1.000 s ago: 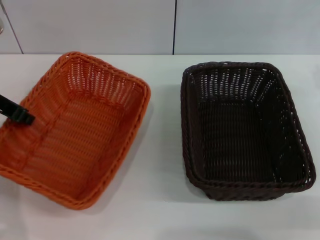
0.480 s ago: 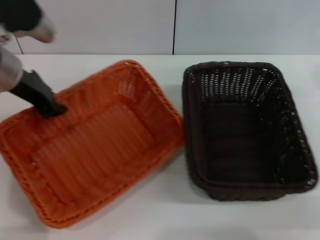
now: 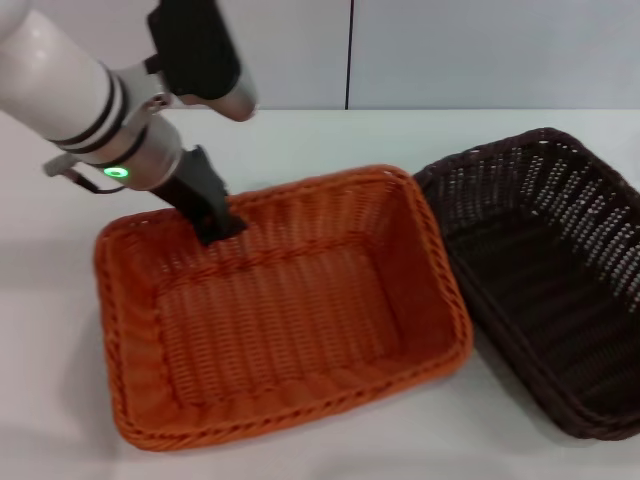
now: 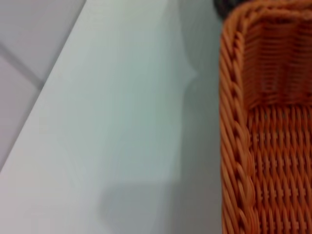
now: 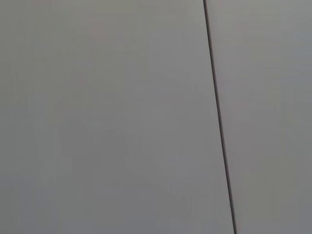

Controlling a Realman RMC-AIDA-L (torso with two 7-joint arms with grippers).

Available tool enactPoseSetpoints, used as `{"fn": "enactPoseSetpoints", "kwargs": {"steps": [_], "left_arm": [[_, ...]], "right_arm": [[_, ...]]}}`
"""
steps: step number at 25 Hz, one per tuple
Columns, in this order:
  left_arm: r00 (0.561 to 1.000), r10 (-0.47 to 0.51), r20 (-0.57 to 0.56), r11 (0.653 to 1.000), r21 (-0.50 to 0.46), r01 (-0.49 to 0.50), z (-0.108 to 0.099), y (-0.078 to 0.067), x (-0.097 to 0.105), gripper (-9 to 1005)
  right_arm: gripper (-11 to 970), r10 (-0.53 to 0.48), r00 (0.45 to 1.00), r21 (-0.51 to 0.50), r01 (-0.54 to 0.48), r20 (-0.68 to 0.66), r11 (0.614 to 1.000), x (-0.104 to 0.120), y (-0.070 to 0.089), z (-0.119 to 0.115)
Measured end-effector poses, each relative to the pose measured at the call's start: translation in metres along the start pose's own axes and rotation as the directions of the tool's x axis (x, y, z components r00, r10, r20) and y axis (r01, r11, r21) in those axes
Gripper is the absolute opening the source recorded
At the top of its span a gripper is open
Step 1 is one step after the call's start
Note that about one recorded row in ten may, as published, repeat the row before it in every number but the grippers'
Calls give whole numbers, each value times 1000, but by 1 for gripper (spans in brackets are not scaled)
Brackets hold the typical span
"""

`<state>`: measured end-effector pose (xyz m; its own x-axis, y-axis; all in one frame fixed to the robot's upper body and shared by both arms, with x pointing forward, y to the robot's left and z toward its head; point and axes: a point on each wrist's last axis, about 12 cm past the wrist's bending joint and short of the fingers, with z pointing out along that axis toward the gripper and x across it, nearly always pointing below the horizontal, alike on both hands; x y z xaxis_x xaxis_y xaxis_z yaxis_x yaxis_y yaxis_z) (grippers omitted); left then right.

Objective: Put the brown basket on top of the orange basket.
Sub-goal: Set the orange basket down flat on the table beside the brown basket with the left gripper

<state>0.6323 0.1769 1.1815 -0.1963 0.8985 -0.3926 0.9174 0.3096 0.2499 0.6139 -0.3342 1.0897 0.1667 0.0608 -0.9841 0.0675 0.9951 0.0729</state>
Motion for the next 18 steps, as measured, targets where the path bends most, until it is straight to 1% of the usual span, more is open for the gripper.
{"fn": "enactPoseSetpoints", "kwargs": {"steps": [5,15,18], "left_arm": [[998,37,56,999,29,-38,4,-8,-17,226],[993,19,118,998,49,-25,4,-11,-24,237],[993,15,118,998,52,-22,4,-12,-24,350]], "right_arm": [[665,1,1000,3,-1,-3,1000,1,-1,-2],[665,2,1000,3,-2,-5,1000,1,0,-1],[665,0,1000,2,0,-1,1000,0,0,1]]}}
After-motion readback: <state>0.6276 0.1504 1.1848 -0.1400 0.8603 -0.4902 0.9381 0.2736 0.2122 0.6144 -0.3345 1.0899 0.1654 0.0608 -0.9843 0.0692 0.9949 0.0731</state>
